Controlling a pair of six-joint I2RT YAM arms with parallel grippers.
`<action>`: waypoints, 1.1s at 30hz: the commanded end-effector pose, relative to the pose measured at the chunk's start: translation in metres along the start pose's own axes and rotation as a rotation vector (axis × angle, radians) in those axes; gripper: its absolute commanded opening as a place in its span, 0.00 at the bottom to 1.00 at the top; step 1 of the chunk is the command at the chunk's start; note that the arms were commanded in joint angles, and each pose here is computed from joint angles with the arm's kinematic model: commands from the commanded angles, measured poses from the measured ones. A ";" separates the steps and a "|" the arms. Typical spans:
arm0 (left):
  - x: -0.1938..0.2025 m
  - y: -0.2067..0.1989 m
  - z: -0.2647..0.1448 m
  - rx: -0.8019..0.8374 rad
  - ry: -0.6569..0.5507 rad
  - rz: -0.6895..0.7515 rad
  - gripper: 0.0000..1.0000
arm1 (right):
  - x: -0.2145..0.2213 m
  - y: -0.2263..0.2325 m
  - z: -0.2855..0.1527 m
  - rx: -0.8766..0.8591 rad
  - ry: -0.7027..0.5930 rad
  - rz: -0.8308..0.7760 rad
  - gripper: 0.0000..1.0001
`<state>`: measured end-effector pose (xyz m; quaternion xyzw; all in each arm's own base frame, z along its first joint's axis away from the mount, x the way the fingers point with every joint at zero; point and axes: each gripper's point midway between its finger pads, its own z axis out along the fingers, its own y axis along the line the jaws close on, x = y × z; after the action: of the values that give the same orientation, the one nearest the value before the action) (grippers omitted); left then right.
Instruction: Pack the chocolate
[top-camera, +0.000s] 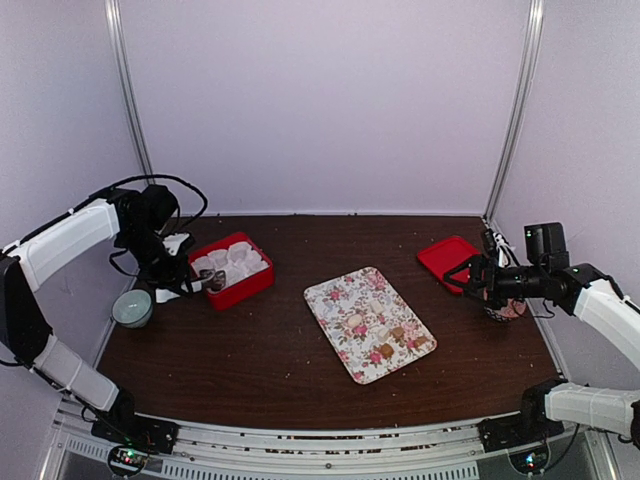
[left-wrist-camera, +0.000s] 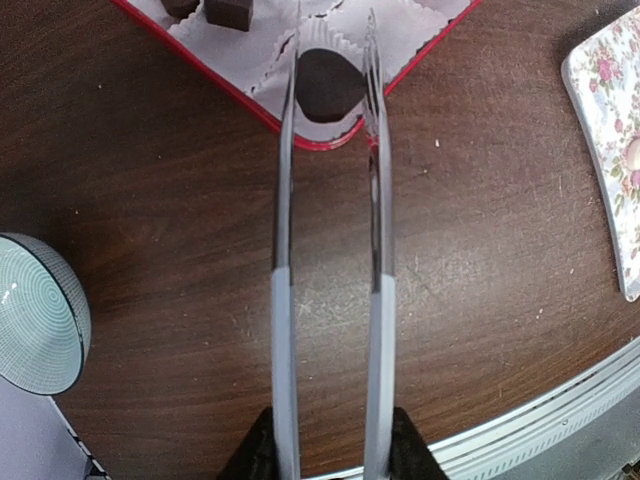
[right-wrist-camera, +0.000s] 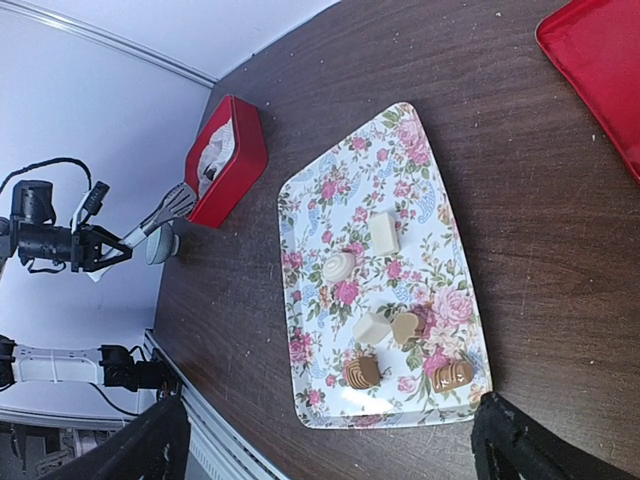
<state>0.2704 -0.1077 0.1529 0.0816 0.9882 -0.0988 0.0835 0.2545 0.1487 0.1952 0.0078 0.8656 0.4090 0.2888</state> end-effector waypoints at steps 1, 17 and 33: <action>-0.013 0.003 -0.007 -0.020 -0.030 0.006 0.29 | -0.010 0.009 -0.003 -0.028 -0.030 -0.014 1.00; -0.016 0.001 -0.015 -0.018 -0.052 0.020 0.40 | -0.010 0.009 -0.004 -0.029 -0.035 -0.007 1.00; -0.046 -0.113 -0.063 0.216 -0.325 0.384 0.40 | -0.007 0.016 -0.015 -0.030 -0.048 -0.028 1.00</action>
<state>0.2823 -0.1684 0.2099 0.1884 0.9532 -0.1525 0.1806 0.2511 0.1490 0.2043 0.0095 0.8587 0.4168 0.2979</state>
